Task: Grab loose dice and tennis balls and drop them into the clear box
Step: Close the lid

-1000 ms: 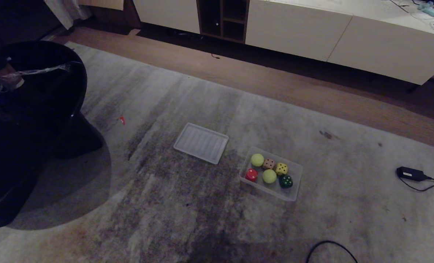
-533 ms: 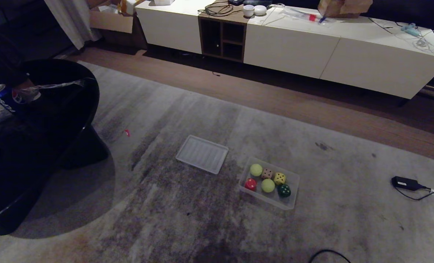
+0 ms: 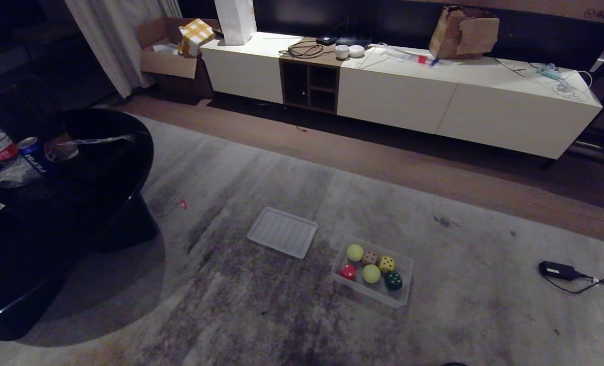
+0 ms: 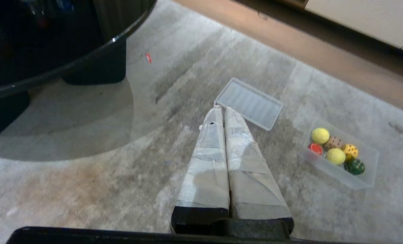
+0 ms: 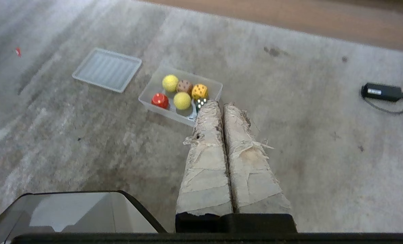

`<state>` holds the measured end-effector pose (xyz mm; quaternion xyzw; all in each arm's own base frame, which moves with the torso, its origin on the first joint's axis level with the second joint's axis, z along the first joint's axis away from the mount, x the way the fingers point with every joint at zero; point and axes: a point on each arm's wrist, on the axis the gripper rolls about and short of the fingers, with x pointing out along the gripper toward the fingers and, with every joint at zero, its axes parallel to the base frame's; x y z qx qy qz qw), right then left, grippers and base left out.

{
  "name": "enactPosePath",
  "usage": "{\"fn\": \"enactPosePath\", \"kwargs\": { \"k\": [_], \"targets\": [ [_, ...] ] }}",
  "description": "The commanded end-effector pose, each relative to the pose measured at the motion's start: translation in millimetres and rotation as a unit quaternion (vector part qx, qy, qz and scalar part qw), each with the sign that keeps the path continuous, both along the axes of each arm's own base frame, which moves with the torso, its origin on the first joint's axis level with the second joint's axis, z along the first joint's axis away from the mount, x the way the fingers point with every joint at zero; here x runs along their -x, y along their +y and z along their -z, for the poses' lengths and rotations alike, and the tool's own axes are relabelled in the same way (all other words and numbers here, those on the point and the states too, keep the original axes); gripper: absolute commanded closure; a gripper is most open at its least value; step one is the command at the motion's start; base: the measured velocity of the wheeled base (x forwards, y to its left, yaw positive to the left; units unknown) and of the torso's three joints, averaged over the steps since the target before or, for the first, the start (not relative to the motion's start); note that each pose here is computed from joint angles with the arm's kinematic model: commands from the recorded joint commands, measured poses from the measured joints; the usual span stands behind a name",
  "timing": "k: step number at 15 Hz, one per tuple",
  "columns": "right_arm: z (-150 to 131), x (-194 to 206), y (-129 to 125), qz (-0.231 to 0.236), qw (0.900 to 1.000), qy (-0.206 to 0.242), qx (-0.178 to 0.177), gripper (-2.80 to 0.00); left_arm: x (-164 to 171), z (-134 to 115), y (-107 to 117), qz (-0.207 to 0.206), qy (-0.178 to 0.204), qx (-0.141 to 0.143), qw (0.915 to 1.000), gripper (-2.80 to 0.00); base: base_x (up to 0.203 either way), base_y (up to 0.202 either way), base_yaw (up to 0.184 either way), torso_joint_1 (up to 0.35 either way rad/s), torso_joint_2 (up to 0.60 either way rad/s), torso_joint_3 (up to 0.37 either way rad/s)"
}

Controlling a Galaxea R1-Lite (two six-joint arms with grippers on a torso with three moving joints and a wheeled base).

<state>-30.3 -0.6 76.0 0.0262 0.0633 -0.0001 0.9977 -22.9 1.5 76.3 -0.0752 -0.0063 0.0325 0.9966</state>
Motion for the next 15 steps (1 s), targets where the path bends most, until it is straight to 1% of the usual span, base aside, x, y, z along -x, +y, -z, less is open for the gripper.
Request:
{"fn": "enactPosePath", "kwargs": {
  "k": [1, 10, 15],
  "targets": [
    [0.0, -0.1, 0.0, 0.0, 1.0, 0.001, 0.0, 0.0, -0.2, 0.3, 0.0, 0.0, 0.001, 0.001, 1.0, 0.0, 0.0, 0.0, 0.0, 0.002, 0.0, 0.209],
    [0.0, -0.1, 0.0, -0.001, 1.0, 0.001, 0.002, 0.0, -0.2, 0.4, 0.0, 0.0, 0.001, 0.0, 1.0, 0.0, 0.0, 0.0, 0.0, 0.0, 0.0, 0.199],
    [0.1, -0.1, 0.1, -0.002, 1.0, 0.002, 0.001, 0.0, -0.1, 0.3, 0.0, 0.0, 0.0, -0.001, 1.0, 0.0, 0.0, 0.0, 0.0, 0.0, 0.0, 0.039]
  ]
}}
